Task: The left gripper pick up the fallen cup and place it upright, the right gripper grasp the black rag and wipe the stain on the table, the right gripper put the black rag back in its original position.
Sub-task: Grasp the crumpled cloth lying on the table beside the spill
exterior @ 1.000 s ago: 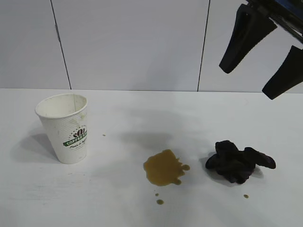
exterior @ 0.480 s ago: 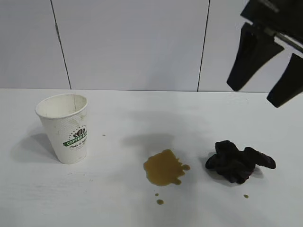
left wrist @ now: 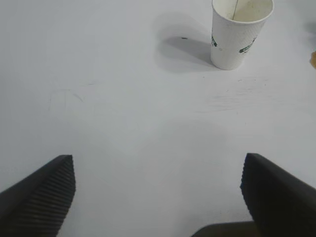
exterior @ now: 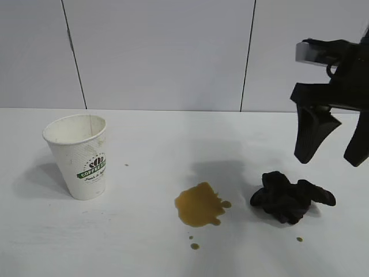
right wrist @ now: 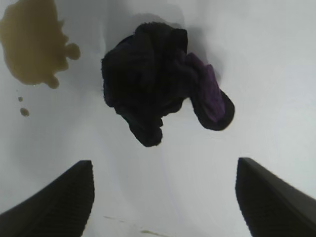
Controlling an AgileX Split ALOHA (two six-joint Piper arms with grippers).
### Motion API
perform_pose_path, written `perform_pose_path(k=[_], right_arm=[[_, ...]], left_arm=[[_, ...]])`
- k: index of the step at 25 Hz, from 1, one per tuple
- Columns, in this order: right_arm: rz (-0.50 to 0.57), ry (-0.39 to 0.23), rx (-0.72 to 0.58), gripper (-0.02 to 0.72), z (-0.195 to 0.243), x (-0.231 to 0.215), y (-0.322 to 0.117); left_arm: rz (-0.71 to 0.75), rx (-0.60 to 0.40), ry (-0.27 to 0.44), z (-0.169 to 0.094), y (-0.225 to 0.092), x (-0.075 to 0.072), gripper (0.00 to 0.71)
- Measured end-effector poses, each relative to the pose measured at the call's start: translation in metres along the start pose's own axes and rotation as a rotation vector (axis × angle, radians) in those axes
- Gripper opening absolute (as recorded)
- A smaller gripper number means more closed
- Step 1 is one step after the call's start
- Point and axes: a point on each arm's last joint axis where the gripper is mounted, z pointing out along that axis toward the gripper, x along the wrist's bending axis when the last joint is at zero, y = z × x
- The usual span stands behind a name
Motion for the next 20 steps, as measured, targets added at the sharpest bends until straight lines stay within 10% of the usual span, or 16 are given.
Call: perform_pose_path(k=[15,20], right_arm=[[-0.011,-0.121,0.047,0.530,0.073,0.008,0.017],[0.000,-0.127,0.033,0.113,0.075,0.007,0.019]], left_arm=[[0.000,0.000,-0.001,0.000,0.000,0.000,0.654],[0.000,0.000,-0.001,0.000,0.000,0.000,0.654]])
